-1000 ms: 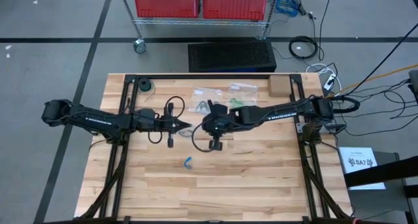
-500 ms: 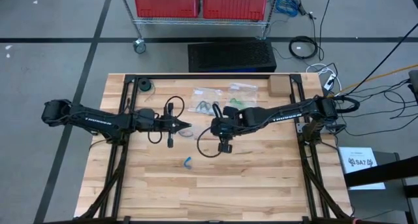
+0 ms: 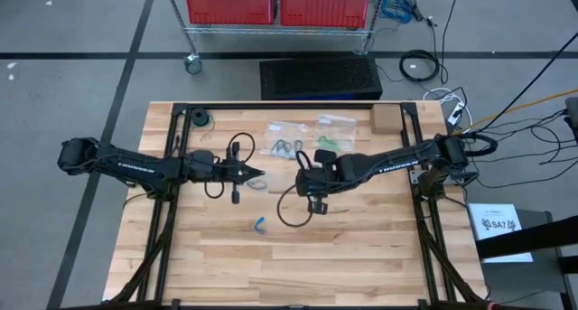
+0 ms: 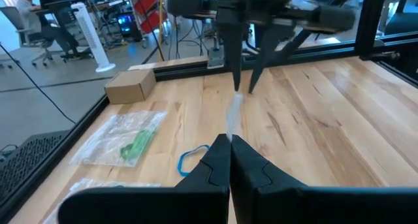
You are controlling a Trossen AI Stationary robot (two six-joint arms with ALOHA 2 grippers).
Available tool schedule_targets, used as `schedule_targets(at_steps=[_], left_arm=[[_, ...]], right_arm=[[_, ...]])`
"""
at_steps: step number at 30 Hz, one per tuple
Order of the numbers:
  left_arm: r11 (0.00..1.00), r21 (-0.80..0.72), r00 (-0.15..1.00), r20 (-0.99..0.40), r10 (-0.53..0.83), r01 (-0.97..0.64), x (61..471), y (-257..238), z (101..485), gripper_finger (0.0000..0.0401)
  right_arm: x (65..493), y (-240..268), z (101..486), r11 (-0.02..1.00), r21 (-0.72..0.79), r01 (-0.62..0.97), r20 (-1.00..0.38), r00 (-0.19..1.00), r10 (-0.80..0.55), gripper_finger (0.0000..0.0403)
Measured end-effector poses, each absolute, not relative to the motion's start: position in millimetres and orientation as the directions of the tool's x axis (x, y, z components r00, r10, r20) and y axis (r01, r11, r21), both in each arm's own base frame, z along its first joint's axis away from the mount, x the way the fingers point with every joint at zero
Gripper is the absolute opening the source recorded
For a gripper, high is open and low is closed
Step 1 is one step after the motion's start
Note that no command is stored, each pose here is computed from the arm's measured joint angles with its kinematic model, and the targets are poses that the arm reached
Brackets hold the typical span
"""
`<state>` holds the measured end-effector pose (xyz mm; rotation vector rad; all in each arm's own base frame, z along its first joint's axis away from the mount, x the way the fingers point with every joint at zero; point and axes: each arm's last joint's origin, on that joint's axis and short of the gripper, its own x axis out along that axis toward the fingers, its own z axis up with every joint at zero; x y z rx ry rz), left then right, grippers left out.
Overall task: Sort rubber bands
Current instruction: Open the bottom zip bag
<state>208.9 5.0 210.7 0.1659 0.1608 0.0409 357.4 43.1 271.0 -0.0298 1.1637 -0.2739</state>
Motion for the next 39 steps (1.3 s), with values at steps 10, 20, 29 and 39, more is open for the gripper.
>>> schedule_targets(at_steps=[10,20,29,39], left_arm=[[0.986,0.167,0.986,-0.155,0.054,-0.028,209,5,211,0.0000],[0.986,0.167,0.986,-0.156,0.054,-0.027,209,5,211,0.0000],[0.986,0.166,0.986,-0.157,0.054,-0.027,209,5,211,0.0000],[0.986,0.165,0.987,-0.151,0.054,-0.029,209,5,211,0.0000]], right_arm=[[361,47,278,0.953,-0.218,0.211,-0.857,0.426,-0.290,0.0140],[383,46,291,0.963,-0.234,0.134,-0.743,0.614,-0.266,0.0014],[398,33,278,0.956,-0.254,0.148,-0.730,0.620,-0.290,0.0002],[404,29,281,0.973,-0.199,0.114,-0.706,0.672,-0.223,0.0000]])
